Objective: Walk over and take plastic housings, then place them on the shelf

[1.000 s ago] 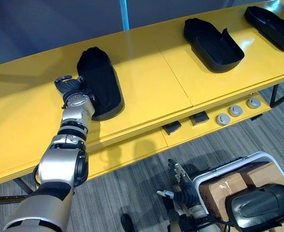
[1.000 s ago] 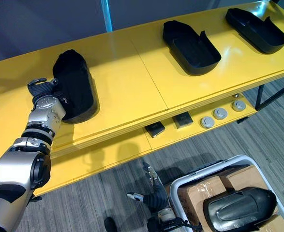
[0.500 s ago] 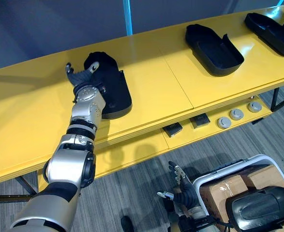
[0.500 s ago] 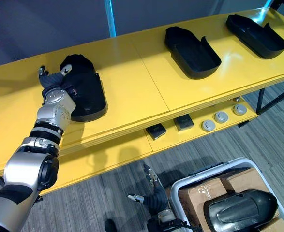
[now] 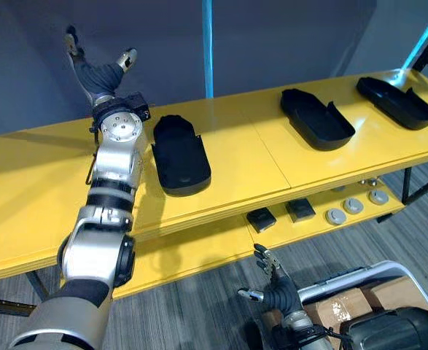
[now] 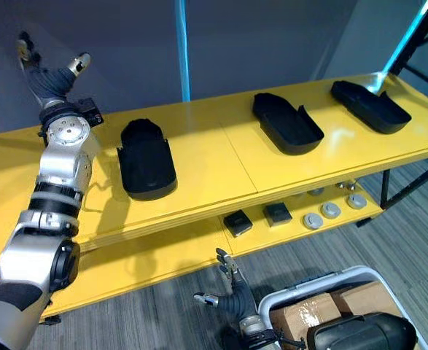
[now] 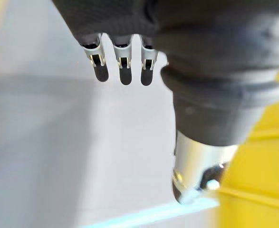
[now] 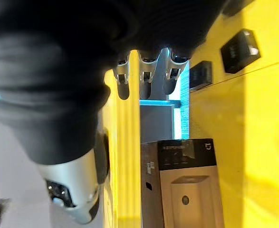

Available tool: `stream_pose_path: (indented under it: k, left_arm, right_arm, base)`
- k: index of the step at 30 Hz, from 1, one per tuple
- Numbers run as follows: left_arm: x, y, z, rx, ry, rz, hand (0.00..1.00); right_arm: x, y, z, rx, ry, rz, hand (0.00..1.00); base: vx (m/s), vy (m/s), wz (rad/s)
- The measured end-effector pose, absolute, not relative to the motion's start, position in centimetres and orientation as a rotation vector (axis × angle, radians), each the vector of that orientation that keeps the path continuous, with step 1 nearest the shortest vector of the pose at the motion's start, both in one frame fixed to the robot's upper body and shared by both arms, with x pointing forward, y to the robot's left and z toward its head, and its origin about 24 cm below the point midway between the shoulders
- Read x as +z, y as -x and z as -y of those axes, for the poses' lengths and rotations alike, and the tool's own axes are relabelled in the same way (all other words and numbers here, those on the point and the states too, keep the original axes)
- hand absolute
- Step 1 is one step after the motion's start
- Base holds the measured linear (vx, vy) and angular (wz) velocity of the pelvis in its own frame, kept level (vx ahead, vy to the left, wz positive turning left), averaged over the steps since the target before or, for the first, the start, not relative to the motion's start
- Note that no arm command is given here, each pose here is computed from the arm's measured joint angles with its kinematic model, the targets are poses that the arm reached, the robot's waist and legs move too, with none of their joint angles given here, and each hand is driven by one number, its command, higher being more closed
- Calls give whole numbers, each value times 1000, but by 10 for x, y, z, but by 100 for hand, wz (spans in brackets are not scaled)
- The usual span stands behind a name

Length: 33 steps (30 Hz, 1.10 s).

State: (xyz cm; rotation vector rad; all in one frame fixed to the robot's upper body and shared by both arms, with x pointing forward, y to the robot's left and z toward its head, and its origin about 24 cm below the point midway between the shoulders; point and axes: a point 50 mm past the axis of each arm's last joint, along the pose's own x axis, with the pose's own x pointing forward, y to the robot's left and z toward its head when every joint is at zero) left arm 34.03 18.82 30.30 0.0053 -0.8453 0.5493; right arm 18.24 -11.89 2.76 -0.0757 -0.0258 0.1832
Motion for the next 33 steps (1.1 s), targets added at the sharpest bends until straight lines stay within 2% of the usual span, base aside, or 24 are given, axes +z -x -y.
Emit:
stream_pose_path:
  k: [3,5,7,11,16,22,33]
  left_arm:
    - [255,-318,-174,450,9,826,100]
    - [192,-291,-161,334,42,690,100]
    - [157,-276,-146,223,96,569,100]
    - [126,-255,-131,76,124,453,100]
    - [117,-253,-130,25,123,424,100]
    - [104,-271,-125,2,118,354,100]
    - [152,-331,-103,7,103,441,100]
  right_arm:
    - [27,-183,128,135,87,21,0]
    - [29,-186,138,71,97,33,0]
    - [30,-188,145,19,98,39,0]
    - [28,-186,149,-13,105,28,0]
    - [17,-183,152,-25,114,-23,0]
    - [14,-185,147,-4,110,-29,0]
    - [23,-196,138,39,109,22,0]
  base:
    - [7,7,37]
    - [-26,15,14]
    - [-42,13,16]
    - [-38,7,4]
    - [17,-4,-15]
    - [12,0,-15]
    - [19,32,-15]
